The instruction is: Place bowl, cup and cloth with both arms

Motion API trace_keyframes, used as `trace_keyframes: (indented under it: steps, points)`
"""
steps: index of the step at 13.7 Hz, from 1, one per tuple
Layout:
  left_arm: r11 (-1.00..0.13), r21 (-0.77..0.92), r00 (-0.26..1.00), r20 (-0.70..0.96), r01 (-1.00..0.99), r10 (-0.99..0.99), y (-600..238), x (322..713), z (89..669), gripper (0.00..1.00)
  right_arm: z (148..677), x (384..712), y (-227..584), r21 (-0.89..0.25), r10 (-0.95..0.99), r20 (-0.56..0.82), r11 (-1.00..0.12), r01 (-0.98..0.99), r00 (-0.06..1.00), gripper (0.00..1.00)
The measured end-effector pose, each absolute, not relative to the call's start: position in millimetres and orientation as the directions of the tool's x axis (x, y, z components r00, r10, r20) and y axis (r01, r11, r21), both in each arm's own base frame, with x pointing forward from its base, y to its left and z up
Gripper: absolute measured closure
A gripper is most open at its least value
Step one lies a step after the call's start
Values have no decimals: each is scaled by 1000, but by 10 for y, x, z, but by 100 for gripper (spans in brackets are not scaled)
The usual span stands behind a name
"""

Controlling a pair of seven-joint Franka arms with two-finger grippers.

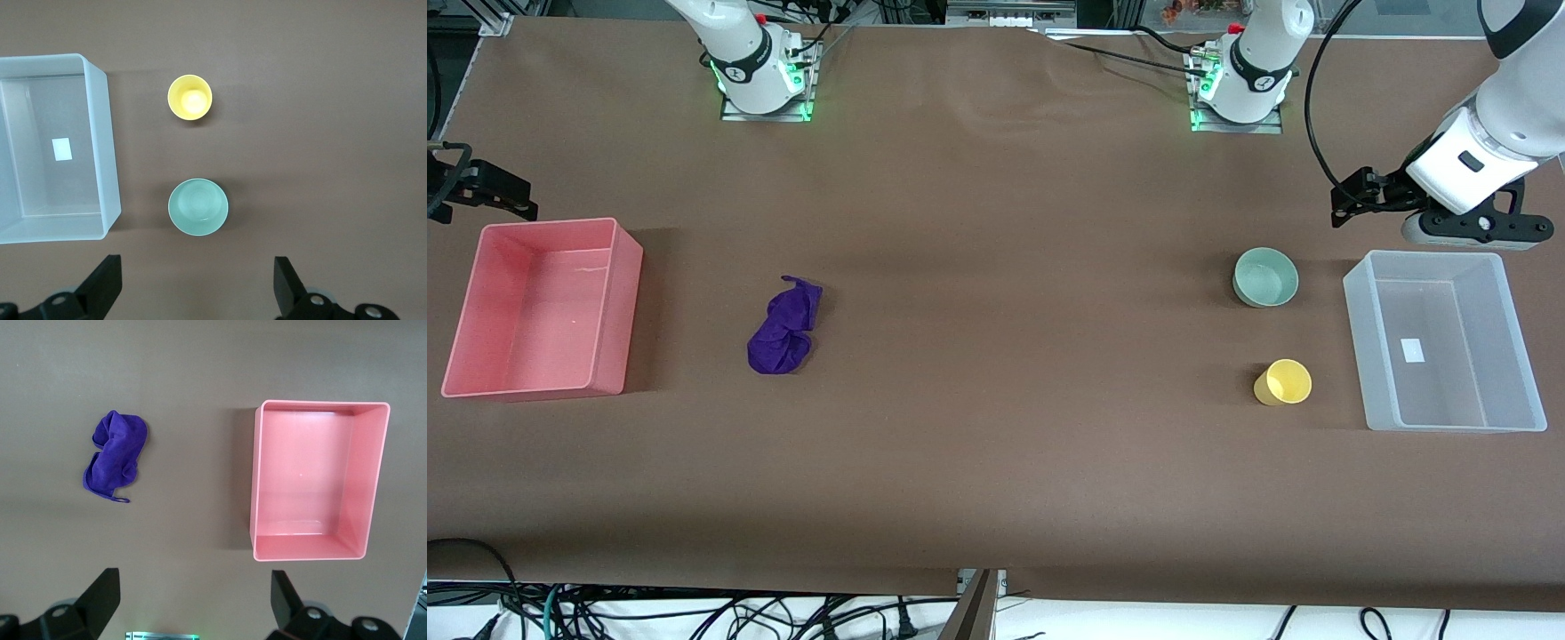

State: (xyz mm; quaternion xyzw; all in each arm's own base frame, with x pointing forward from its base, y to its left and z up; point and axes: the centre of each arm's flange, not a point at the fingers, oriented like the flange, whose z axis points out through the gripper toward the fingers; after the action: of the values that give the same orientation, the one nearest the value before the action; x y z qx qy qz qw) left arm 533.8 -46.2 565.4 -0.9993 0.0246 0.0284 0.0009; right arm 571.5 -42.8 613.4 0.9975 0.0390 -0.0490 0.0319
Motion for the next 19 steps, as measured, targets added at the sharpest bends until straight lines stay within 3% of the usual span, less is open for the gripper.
trace_keyframes:
  steps: [14, 19]
  points:
    - [-999, 0, 997, -60, -49, -49, -461, 5335, 5650, 0, 6007, 5778, -384, 22, 80, -116, -996, 83, 990, 0]
    - [-999, -4, 964, -259, -54, -51, -461, 5194, 5316, 0, 5775, 5819, -325, 16, 91, -152, -995, 95, 984, 0]
